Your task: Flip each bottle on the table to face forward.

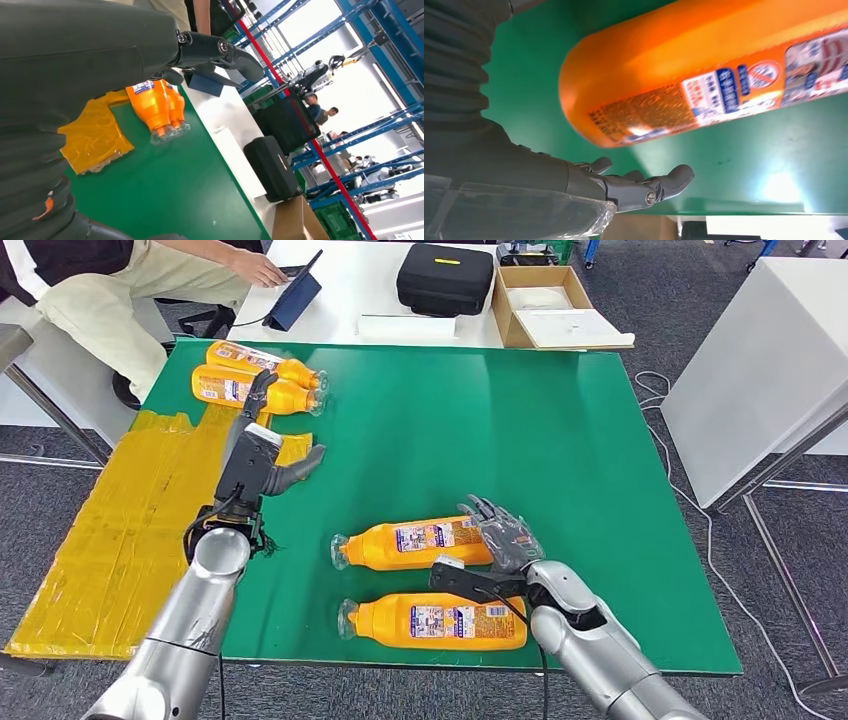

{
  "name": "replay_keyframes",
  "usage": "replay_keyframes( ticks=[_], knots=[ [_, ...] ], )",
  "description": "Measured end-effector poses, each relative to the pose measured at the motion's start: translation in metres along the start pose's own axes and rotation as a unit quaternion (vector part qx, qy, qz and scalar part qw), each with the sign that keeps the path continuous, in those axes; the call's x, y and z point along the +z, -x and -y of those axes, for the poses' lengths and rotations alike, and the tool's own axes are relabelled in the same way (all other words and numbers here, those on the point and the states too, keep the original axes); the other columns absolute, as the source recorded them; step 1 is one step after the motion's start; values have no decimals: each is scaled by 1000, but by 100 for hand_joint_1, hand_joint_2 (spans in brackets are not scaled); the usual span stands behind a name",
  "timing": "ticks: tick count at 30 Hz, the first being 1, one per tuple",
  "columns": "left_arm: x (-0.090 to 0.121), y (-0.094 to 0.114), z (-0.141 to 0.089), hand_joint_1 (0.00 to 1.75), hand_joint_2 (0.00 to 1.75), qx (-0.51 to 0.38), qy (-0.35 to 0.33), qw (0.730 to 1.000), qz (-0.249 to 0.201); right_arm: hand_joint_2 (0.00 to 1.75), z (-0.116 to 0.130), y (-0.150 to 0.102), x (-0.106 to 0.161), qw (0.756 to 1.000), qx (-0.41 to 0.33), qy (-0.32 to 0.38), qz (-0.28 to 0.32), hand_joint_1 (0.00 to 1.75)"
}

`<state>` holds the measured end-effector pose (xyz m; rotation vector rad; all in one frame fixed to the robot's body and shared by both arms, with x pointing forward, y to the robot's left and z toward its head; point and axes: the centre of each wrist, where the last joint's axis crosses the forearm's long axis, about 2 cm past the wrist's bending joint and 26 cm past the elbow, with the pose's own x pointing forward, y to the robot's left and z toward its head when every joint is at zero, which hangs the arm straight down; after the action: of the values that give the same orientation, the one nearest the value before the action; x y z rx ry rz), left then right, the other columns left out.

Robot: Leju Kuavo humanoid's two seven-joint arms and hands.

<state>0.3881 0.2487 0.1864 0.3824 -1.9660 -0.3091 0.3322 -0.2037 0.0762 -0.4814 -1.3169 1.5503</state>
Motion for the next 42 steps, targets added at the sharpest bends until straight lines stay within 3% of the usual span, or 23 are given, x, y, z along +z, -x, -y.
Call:
replay_keyframes(
  ticks=[7,29,30,33,34,42],
  knots=[
    [-1,-2,10,0,175,8,10,1000,1,175,-8,-16,-12,1000,-5,-9,1,0],
    [-3,3,19,0,175,15,22,1000,-8,175,-10,-18,-22,1000,-1,-26,-15,2],
    [-3,3,19,0,175,15,22,1000,-8,175,-10,-18,-22,1000,-1,-26,-16,17],
    [-3,4,20,0,175,18,21,1000,-9,175,-9,-18,-23,999,1,-28,-19,120],
    [-3,4,20,0,175,19,21,1000,-9,175,-9,-19,-24,999,3,-29,-22,143],
    [-2,5,21,0,175,24,17,1000,-9,175,-6,-18,-30,999,21,-37,-34,172]
  ],
)
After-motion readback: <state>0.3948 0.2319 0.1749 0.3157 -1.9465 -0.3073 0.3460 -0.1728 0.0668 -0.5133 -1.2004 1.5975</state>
